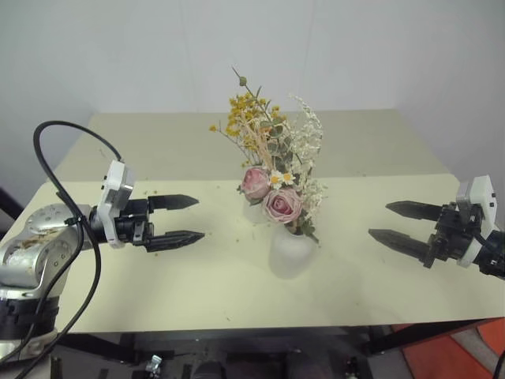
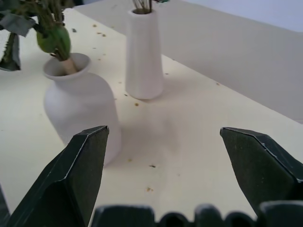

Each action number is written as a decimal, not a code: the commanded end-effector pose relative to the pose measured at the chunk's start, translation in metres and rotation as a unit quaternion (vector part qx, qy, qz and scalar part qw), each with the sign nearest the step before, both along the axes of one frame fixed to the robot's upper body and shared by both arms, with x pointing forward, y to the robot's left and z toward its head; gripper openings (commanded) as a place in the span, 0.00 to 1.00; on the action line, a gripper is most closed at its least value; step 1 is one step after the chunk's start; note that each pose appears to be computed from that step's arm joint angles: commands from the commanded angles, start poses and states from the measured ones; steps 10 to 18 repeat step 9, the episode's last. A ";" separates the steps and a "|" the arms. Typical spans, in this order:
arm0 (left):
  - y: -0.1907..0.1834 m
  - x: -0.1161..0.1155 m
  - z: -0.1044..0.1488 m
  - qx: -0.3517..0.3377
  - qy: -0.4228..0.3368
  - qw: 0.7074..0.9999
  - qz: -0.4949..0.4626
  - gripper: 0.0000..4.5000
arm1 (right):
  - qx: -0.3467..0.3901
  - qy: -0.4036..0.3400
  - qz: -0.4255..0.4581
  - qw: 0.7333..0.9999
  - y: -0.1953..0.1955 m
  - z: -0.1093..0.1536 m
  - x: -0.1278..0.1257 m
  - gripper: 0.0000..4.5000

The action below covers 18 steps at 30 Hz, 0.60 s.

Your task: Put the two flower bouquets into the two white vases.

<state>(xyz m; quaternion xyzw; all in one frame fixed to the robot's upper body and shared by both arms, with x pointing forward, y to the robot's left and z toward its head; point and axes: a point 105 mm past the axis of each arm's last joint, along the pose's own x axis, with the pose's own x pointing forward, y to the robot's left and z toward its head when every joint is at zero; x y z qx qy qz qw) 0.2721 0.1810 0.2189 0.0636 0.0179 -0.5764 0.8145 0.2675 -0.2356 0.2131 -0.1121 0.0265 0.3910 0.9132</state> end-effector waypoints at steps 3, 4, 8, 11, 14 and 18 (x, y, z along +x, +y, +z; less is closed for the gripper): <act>0.001 -0.008 -0.003 -0.029 -0.005 0.999 0.044 1.00 | 0.004 -0.040 -0.042 0.998 0.001 -0.001 -0.005 0.99; 0.000 -0.009 -0.005 -0.033 -0.003 0.998 0.048 1.00 | 0.008 -0.042 -0.048 0.998 0.003 -0.003 -0.005 0.99; -0.003 -0.011 -0.009 -0.037 0.001 0.998 0.050 1.00 | 0.015 -0.043 -0.050 0.998 0.009 -0.006 -0.007 0.99; -0.003 -0.011 -0.009 -0.037 0.001 0.998 0.049 1.00 | 0.015 -0.043 -0.051 0.998 0.009 -0.006 -0.007 0.99; -0.003 -0.011 -0.009 -0.037 0.001 0.998 0.049 1.00 | 0.015 -0.043 -0.051 0.998 0.009 -0.006 -0.007 0.99; -0.003 -0.011 -0.009 -0.037 0.001 0.998 0.049 1.00 | 0.015 -0.043 -0.051 0.998 0.009 -0.006 -0.007 0.99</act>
